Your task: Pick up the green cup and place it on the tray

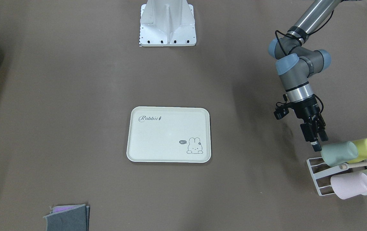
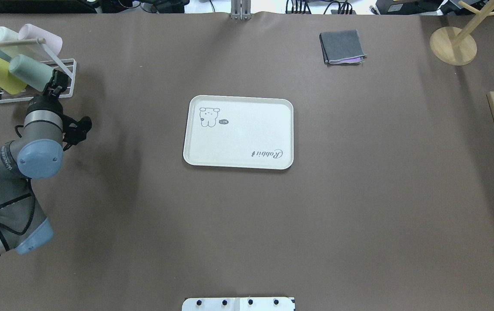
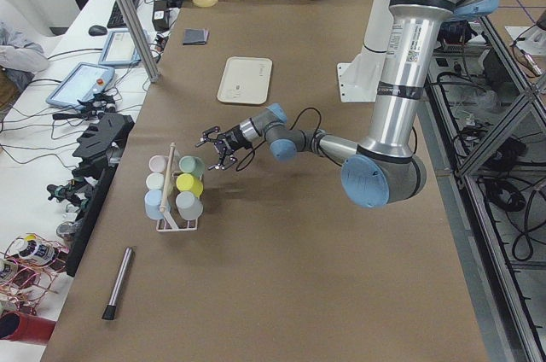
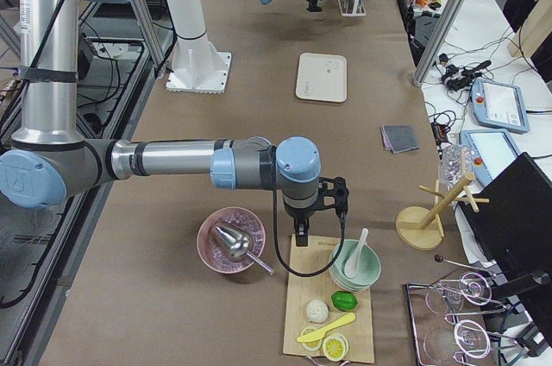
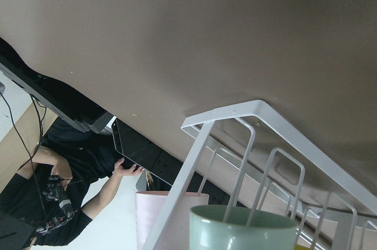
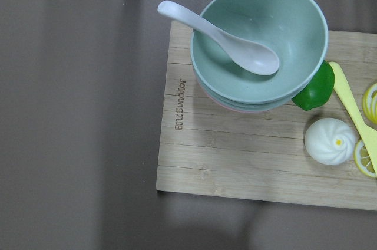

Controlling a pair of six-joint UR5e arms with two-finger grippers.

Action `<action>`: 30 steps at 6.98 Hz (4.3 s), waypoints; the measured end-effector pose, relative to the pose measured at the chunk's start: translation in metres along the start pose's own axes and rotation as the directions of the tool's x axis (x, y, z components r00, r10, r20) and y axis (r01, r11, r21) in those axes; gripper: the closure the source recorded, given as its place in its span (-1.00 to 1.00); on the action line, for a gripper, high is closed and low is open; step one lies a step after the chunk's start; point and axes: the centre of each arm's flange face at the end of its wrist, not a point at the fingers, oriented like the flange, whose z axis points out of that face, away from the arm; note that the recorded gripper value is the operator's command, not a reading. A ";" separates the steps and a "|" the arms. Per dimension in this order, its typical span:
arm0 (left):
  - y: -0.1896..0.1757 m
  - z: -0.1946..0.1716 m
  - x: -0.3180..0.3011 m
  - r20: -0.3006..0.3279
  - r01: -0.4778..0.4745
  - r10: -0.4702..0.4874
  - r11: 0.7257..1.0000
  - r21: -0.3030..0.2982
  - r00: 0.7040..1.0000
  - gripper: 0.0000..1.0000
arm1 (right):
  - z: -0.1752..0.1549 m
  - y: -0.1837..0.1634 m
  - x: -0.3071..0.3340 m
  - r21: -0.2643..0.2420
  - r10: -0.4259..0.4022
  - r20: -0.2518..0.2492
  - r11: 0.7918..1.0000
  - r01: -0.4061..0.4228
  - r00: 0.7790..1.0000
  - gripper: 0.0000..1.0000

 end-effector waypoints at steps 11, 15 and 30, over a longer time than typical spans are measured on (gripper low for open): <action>0.006 0.028 -0.005 -0.015 0.006 -0.007 0.999 -0.039 1.000 -0.93 | 0.014 0.001 -0.013 -0.033 -0.030 -0.089 0.999 0.027 0.996 -1.00; 0.003 0.038 0.006 -0.009 0.013 -0.014 0.999 -0.038 1.000 -0.93 | 0.021 0.002 -0.007 -0.045 -0.019 -0.085 0.999 0.016 0.996 -1.00; 0.000 0.043 -0.007 0.008 -0.044 0.044 0.998 -0.043 0.999 -0.73 | 0.022 0.003 -0.008 -0.051 -0.013 -0.067 0.999 0.010 0.998 -1.00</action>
